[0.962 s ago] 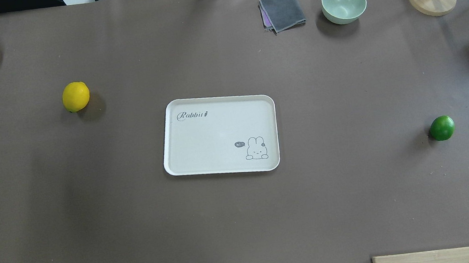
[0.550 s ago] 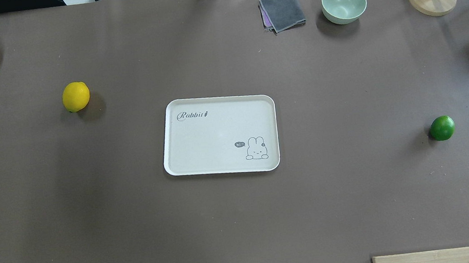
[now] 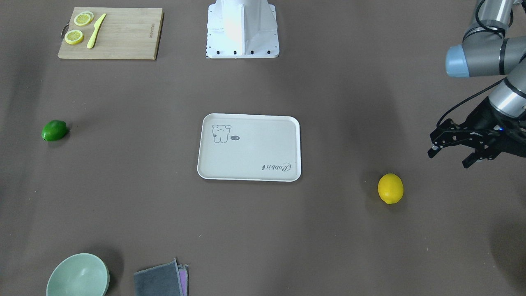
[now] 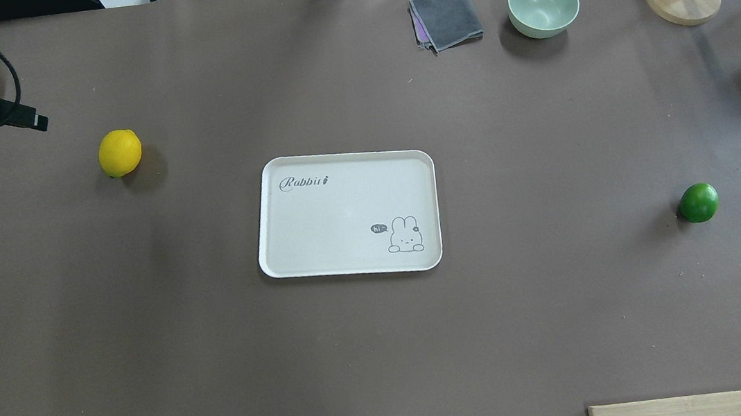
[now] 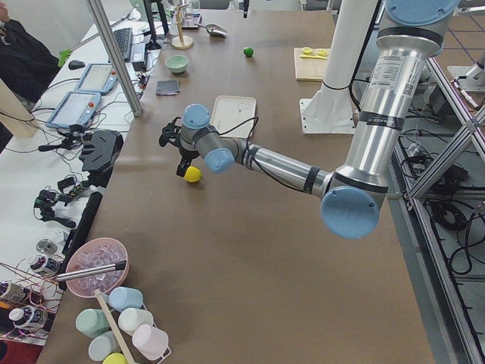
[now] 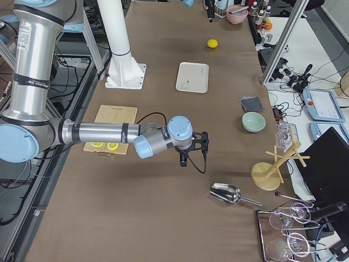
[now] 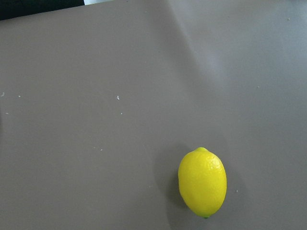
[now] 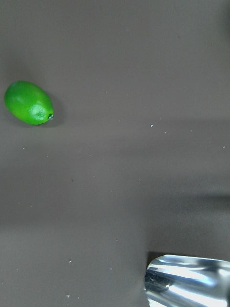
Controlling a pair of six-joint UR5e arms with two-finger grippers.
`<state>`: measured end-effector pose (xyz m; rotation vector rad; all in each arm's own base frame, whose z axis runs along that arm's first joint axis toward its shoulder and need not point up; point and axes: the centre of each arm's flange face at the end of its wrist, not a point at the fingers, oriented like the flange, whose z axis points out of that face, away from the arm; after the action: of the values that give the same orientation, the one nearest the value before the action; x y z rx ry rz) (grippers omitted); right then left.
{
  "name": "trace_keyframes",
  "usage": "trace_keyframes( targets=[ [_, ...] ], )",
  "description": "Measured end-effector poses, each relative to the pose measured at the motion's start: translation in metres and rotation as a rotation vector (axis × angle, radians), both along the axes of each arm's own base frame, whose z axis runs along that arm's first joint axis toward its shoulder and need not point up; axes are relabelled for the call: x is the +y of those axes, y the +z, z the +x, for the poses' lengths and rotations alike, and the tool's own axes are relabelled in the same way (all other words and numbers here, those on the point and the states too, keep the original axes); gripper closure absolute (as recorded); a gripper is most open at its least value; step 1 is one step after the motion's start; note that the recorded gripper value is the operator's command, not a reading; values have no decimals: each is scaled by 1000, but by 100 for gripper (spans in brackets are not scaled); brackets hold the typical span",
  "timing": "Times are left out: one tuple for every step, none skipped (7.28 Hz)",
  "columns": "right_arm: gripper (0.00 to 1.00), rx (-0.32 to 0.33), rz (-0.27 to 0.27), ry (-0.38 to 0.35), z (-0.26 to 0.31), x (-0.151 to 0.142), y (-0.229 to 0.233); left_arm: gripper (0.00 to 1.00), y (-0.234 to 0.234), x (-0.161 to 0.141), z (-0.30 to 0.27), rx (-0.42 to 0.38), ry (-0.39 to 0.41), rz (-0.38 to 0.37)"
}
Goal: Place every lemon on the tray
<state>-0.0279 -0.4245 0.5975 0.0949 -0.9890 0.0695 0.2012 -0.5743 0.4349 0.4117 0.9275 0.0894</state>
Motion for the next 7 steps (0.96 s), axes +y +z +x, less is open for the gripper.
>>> trace_keyframes(
  targets=[
    [0,6,-21,24,-18,-1,-3,2,-4,2,19,4,-22,-17],
    [0,13,-41,42,-37,0,-6,2,-6,4,33,9,-46,-35],
    [0,24,-52,53,-54,1,-7,2,-3,3,46,1,-70,-41],
    [0,35,-55,66,-72,2,-10,2,4,1,61,-13,-90,-38],
    [0,37,-55,78,-88,1,-15,2,12,-2,76,-19,-104,-33],
    [0,31,-57,88,-102,-4,-23,2,18,-6,88,-20,-109,-30],
    [0,22,-66,96,-114,-10,-30,2,22,-7,97,-25,-112,-25]
  ],
)
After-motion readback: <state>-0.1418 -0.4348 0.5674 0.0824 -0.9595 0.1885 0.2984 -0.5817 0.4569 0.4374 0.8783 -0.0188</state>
